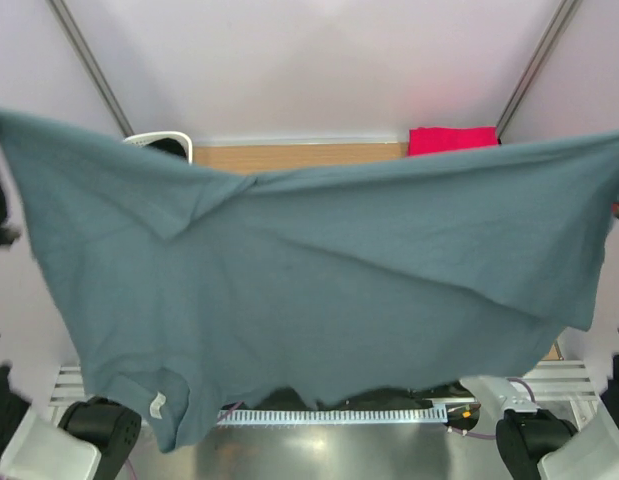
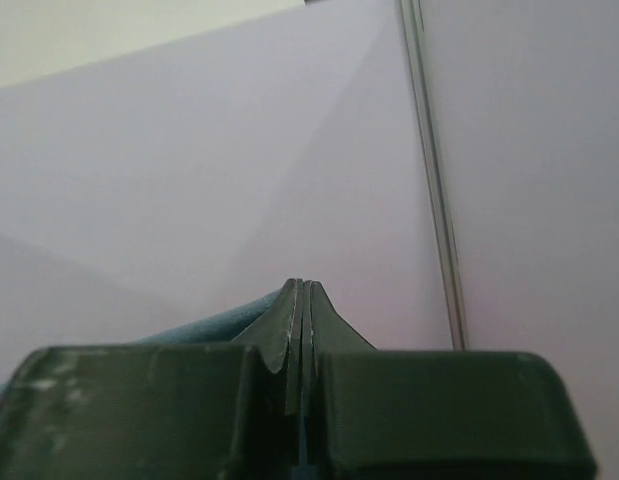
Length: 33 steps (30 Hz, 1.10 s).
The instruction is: Fold and stack the t-shirts
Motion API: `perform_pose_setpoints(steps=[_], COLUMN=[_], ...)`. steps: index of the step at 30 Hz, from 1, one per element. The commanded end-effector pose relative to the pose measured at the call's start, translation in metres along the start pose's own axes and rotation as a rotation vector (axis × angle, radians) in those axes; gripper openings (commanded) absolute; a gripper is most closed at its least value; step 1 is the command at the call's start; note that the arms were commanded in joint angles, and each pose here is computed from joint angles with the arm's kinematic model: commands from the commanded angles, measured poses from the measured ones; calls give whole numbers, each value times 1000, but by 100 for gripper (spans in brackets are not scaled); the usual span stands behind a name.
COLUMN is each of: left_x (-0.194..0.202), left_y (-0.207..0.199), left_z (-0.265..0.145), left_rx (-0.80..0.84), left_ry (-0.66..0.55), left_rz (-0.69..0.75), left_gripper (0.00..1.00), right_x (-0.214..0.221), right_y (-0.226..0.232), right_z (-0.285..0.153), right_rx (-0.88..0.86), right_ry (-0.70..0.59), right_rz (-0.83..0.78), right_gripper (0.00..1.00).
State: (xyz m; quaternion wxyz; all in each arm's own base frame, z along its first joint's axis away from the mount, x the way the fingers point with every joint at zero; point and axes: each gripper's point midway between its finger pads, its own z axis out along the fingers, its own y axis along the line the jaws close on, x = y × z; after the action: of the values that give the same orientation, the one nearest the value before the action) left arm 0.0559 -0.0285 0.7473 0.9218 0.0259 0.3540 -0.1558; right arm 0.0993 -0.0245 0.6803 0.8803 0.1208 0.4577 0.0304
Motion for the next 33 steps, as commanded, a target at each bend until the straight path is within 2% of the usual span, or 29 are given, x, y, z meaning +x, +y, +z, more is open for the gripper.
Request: perform_pose_setpoints(steps=[1, 6, 7, 9, 10, 12, 13, 15, 16, 18, 19, 20, 21, 23, 25, 26, 33], left_x=[135, 250, 286, 326, 361, 407, 421, 481, 496, 544, 558, 570, 596, 620, 632, 654, 703], left_y=[36, 56, 62, 69, 72, 78, 81, 91, 95, 105, 108, 111, 115, 117, 121, 125, 139], left_z=[63, 79, 78, 76, 69, 60, 61, 45, 45, 37, 37, 37, 38, 38, 46, 39, 39], left_rx=[-86, -106, -114, -130, -135, -146, -150, -173, -174, -192, -193, -196, -198, -195, -198, -205, -227], left_ry=[277, 475, 523, 572, 617, 683, 676, 767, 774, 843, 856, 871, 901, 928, 926, 959, 1004], left_rz=[-25, -41, -46, -63, -87, -109, -114, -119, -115, -108, -104, -102, -106, -112, -108, -108, -81], left_gripper=[0, 0, 0, 0, 0, 0, 0, 0, 0, 0, 0, 0, 0, 0, 0, 0, 0], right_x=[117, 188, 218, 243, 279, 308, 350, 385, 427, 461, 475, 509, 514, 553, 565, 588, 623], right_y=[-31, -49, -56, -62, -70, -74, -82, -85, -93, -97, -100, -107, -106, -109, -106, -110, -115], right_z=[59, 81, 80, 87, 84, 89, 87, 94, 89, 95, 96, 96, 105, 109, 127, 126, 157], right_rx=[152, 210, 224, 249, 264, 270, 285, 275, 279, 280, 288, 295, 290, 277, 256, 258, 245], right_ry=[267, 351, 404, 408, 469, 487, 564, 583, 653, 670, 690, 749, 739, 794, 776, 812, 806], right_rz=[-105, -139, -152, -153, -164, -160, -174, -179, -196, -199, -206, -225, -226, -237, -232, -240, -292], right_gripper=[1, 1, 1, 1, 1, 1, 1, 1, 1, 1, 1, 1, 1, 1, 1, 1, 1])
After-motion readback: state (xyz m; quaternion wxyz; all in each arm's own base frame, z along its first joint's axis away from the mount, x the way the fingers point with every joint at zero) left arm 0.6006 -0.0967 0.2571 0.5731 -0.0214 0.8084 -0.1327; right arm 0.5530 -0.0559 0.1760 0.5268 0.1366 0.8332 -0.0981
